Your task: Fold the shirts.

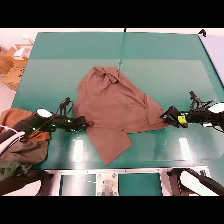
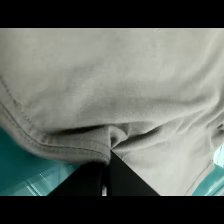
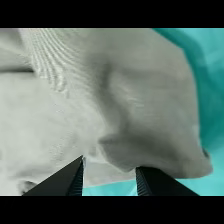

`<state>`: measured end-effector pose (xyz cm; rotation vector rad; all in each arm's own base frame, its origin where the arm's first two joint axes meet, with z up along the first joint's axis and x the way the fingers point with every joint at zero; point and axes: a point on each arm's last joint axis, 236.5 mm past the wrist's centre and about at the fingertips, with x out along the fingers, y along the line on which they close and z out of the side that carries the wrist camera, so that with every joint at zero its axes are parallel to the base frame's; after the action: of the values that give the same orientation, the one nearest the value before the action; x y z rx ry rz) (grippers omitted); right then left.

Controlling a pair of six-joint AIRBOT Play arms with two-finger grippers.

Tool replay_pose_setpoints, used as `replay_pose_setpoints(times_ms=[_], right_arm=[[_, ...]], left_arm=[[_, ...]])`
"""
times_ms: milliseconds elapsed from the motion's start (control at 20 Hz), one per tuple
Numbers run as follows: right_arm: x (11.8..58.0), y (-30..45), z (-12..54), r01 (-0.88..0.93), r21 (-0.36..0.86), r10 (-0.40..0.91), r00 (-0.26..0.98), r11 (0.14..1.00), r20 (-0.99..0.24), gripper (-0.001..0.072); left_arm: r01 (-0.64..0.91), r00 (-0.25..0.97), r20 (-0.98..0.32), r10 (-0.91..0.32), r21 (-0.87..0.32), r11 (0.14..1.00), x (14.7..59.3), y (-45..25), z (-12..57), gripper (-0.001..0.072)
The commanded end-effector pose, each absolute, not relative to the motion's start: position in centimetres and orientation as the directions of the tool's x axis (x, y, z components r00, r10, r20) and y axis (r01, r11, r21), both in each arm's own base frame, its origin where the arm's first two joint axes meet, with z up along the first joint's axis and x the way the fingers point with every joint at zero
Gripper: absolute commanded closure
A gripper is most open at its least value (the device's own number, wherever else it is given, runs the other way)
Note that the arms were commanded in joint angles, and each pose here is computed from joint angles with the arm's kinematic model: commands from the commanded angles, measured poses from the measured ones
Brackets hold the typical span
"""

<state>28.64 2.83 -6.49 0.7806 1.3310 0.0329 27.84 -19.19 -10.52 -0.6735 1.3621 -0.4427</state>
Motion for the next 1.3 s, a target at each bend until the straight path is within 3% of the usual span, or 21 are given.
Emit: replay_pose_setpoints(times_ms=[0,50,100,150,250,300,400,500,600,700,800,900,1050,1150,1250], right_arm=[[29.4,3.3,-7.2,0.4,0.512,0.428,0.286,0.76,-0.857,0.0365],[30.0,4.1,-7.2,0.394,0.529,0.439,0.3,0.751,-0.847,0.0377],[30.7,5.1,-7.2,0.391,0.554,0.459,0.314,0.735,-0.831,0.0463],[31.2,6.3,-7.1,0.38,0.577,0.48,0.323,0.723,-0.815,0.0486],[31.7,8.7,-6.9,0.342,0.612,0.521,0.324,0.713,-0.789,0.0671],[31.9,9.4,-6.3,0.319,0.625,0.537,0.326,0.712,-0.778,0.0699],[33.3,9.3,-2.8,0.258,0.656,0.562,0.355,0.709,-0.747,0.07],[36.5,6.6,5.3,0.164,0.694,0.546,0.503,0.701,-0.67,0.07],[38.9,2.4,17.1,0.052,0.709,0.468,0.717,0.703,-0.517,0.07],[38.0,-0.9,29.8,-0.071,0.675,0.362,0.882,0.735,-0.301,0.07],[34.4,-2.3,40.2,-0.143,0.587,0.255,0.96,0.797,-0.112,0.0701],[29.9,-1.9,47.9,-0.162,0.481,0.161,0.986,0.861,0.043,0.0701],[23.9,0.5,55.5,-0.139,0.318,0.064,0.97,0.938,0.233,0.0701],[20.7,2.2,58.4,-0.096,0.236,0.016,0.947,0.967,0.321,0.0701],[19.5,2.4,58.9,-0.05,0.206,-0.023,0.942,0.977,0.335,0.0701]], left_arm=[[-0.09,0.167,-0.73,-0.662,-0.68,0.727,28.0,-19.0,-10.0,0.0686],[-0.089,0.165,-0.73,-0.663,-0.681,0.727,28.0,-19.0,-10.0,0.0686],[-0.086,0.164,-0.73,-0.663,-0.681,0.728,28.0,-19.0,-10.0,0.0687],[-0.081,0.165,-0.73,-0.664,-0.68,0.728,28.0,-19.0,-10.0,0.0686],[-0.069,0.162,-0.727,-0.667,-0.683,0.727,27.9,-19.1,-9.9,0.0687],[-0.056,0.158,-0.72,-0.676,-0.69,0.722,28.1,-19.3,-9.4,0.0687],[0.048,0.173,-0.673,-0.719,-0.723,0.689,29.9,-20.5,-5.3,0.0688],[0.224,0.266,-0.621,-0.737,-0.704,0.674,33.2,-21.1,3.1,0.0688],[0.411,0.442,-0.58,-0.685,-0.548,0.729,36.3,-19.7,14.6,0.0688],[0.505,0.673,-0.435,-0.598,-0.321,0.801,37.1,-17.0,28.9,0.0688],[0.509,0.83,-0.189,-0.525,-0.131,0.851,34.1,-14.4,43.2,0.0688],[0.467,0.882,0.069,-0.467,0.012,0.884,28.2,-12.0,54.3,0.0688],[0.4,0.861,0.302,-0.409,0.092,0.912,21.3,-9.8,61.9,0.0688],[0.387,0.86,0.318,-0.4,0.104,0.916,20.1,-9.4,62.3,0.0688],[0.349,0.883,0.294,-0.365,0.108,0.931,21.2,-8.7,61.6,0.0687]])
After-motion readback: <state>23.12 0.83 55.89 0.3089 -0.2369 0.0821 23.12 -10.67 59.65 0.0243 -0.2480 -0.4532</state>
